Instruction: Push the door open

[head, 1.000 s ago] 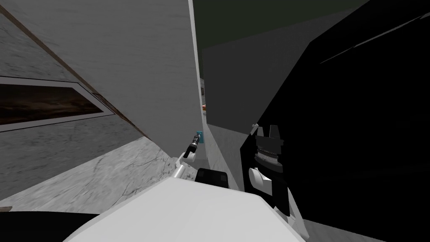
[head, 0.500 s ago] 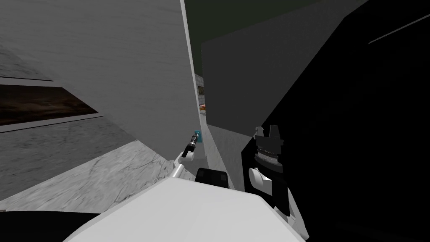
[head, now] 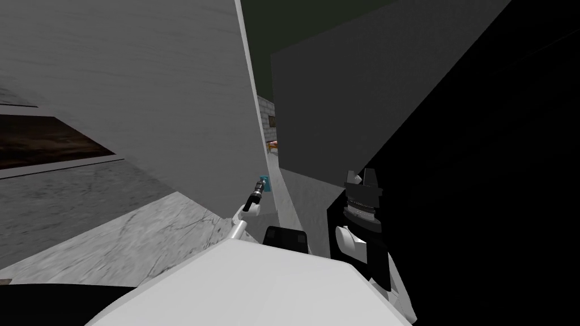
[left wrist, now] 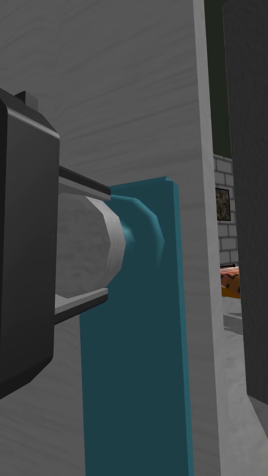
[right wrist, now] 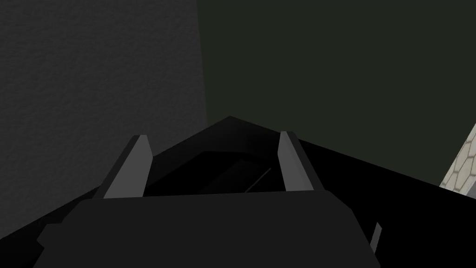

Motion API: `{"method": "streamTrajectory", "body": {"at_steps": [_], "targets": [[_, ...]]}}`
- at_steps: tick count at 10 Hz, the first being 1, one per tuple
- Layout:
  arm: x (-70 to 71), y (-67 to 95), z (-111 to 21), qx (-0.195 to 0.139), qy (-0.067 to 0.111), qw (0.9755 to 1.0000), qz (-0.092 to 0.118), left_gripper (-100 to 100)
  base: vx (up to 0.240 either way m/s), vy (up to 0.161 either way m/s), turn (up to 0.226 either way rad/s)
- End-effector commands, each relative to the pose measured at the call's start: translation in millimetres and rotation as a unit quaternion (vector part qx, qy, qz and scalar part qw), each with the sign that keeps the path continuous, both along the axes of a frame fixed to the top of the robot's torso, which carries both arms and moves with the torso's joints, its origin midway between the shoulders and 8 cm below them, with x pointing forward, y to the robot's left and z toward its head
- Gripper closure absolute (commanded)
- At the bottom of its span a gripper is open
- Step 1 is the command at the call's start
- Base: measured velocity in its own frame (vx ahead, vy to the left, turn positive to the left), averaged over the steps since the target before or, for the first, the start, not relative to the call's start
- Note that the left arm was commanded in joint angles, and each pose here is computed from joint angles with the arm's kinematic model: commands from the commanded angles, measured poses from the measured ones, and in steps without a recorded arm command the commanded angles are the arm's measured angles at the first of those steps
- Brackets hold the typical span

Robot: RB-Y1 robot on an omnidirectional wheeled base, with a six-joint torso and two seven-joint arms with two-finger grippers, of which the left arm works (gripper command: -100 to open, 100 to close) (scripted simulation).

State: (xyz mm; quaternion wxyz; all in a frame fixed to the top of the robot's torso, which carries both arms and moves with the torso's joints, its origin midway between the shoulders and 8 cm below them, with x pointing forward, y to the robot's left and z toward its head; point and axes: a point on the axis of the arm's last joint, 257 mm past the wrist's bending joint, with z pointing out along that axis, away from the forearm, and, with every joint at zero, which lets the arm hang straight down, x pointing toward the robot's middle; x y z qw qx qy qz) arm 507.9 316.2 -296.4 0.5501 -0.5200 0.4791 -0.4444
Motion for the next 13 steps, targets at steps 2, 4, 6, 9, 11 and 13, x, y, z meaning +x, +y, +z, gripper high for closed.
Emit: {"method": "streamTrajectory", "body": {"at_steps": [2, 4, 6, 9, 11, 13], "targets": [[-0.7, 21.5, 5.8, 0.004, -0.006, 0.9998, 0.018, 100, 0.112, -0.044, 0.042], [-1.5, 28.9, 6.4, 0.004, -0.007, 0.9996, 0.026, 100, 0.100, -0.039, 0.029], [-2.5, 35.9, 6.8, 0.003, -0.007, 0.9994, 0.034, 100, 0.095, -0.041, 0.081], [-5.9, 54.3, 7.2, -0.003, -0.008, 0.9983, 0.057, 100, 0.158, -0.057, 0.116], [-5.6, 48.7, 5.6, -0.002, -0.006, 0.9988, 0.048, -100, -0.139, -0.062, 0.008], [-5.6, 44.4, 5.2, -0.006, -0.006, 0.9990, 0.045, -100, -0.192, -0.087, -0.002]]}}
